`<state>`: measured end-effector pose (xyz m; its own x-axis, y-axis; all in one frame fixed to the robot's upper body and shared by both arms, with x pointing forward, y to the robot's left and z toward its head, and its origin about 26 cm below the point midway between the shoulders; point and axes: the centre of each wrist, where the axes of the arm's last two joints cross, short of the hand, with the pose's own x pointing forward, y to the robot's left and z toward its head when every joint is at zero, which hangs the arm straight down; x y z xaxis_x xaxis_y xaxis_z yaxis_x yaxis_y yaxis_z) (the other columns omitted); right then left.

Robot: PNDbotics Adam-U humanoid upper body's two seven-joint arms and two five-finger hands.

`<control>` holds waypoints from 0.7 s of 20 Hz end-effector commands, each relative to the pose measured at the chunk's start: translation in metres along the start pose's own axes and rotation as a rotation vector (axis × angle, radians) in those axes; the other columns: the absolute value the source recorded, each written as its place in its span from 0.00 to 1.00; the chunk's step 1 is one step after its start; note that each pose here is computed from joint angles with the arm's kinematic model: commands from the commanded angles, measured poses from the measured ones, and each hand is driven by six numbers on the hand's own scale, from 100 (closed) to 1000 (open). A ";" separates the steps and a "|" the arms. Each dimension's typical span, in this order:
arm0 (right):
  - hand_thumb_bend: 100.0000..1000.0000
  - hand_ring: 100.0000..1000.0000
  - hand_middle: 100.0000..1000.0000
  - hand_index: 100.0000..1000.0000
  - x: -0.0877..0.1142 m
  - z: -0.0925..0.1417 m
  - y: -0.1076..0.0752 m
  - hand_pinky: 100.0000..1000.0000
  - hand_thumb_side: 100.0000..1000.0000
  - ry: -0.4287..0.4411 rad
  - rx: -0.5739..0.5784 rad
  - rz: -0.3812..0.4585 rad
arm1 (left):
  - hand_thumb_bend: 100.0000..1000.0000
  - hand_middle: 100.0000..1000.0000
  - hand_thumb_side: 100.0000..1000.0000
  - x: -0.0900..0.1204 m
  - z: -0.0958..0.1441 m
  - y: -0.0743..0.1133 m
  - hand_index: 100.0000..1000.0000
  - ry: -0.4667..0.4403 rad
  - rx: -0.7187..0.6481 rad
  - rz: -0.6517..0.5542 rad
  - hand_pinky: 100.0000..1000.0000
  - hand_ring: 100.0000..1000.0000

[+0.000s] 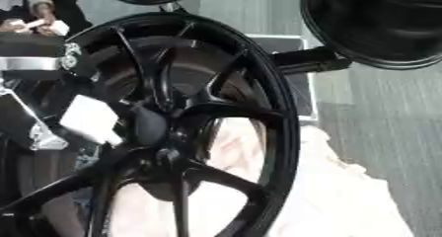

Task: Pull the pin out of the wheel hub.

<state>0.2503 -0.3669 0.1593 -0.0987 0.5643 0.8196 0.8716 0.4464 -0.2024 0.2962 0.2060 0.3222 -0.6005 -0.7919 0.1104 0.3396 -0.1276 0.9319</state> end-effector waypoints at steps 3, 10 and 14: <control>0.00 0.65 0.56 0.61 0.002 -0.004 -0.004 0.59 0.41 0.008 -0.052 0.024 | 0.34 0.25 0.00 0.000 0.011 0.011 0.49 0.015 0.116 0.034 0.53 0.34; 0.00 0.65 0.56 0.61 0.001 -0.004 -0.005 0.59 0.41 0.013 -0.066 0.024 | 0.31 0.15 0.00 -0.010 0.028 0.023 0.37 0.015 0.279 0.070 0.49 0.25; 0.00 0.65 0.56 0.61 -0.001 -0.004 -0.007 0.59 0.41 0.018 -0.077 0.032 | 0.34 0.10 0.00 -0.017 0.047 0.037 0.32 -0.005 0.393 0.082 0.48 0.20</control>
<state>0.2475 -0.3698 0.1566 -0.0967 0.5580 0.8242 0.8808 0.4336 -0.1903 0.2921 0.2334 0.3541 -0.5881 -0.7784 0.2196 0.1544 0.1584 0.9752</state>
